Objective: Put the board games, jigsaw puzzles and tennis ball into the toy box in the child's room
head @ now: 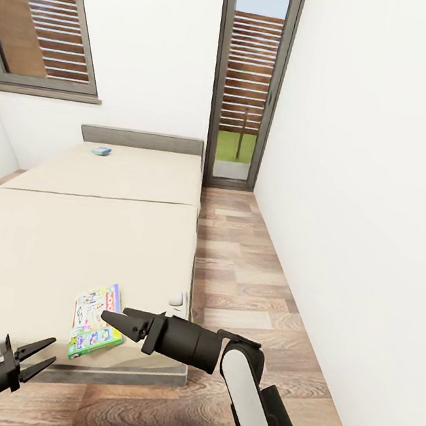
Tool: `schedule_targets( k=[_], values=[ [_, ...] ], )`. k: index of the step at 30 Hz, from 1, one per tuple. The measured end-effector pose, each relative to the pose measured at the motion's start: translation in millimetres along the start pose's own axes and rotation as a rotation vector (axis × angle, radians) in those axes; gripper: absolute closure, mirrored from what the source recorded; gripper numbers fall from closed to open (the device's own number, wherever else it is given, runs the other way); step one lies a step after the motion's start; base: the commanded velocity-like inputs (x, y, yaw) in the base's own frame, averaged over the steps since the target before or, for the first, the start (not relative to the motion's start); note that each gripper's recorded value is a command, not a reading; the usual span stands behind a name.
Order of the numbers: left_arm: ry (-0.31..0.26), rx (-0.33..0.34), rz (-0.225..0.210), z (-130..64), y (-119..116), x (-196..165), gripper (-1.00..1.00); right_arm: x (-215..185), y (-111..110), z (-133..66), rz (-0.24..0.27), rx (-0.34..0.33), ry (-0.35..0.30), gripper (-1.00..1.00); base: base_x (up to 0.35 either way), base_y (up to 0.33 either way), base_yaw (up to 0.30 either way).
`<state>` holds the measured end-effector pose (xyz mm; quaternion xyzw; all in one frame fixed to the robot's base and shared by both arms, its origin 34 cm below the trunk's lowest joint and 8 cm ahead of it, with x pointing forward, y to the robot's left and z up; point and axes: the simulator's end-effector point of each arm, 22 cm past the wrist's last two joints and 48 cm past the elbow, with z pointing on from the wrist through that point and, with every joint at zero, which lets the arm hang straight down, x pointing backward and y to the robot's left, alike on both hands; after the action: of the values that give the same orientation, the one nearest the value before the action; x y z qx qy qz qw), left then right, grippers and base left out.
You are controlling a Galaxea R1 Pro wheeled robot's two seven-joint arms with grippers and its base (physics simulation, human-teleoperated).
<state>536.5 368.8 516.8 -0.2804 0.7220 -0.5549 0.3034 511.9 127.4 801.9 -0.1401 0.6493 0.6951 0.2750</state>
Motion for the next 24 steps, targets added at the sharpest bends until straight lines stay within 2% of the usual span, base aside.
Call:
schedule_targets(
  k=[19,24],
  values=[
    [0.000,0.000,-0.002,1.8,38.8,11.4,-1.00,28.9,-27.5,-5.9,0.000,0.000,0.001,-1.00,0.000,0.000,0.000],
    [0.000,0.001,-0.002,1.7,38.8,11.3,-1.00,28.9,-27.6,-5.9,0.000,0.001,0.000,-1.00,0.000,0.000,0.000]
  ],
)
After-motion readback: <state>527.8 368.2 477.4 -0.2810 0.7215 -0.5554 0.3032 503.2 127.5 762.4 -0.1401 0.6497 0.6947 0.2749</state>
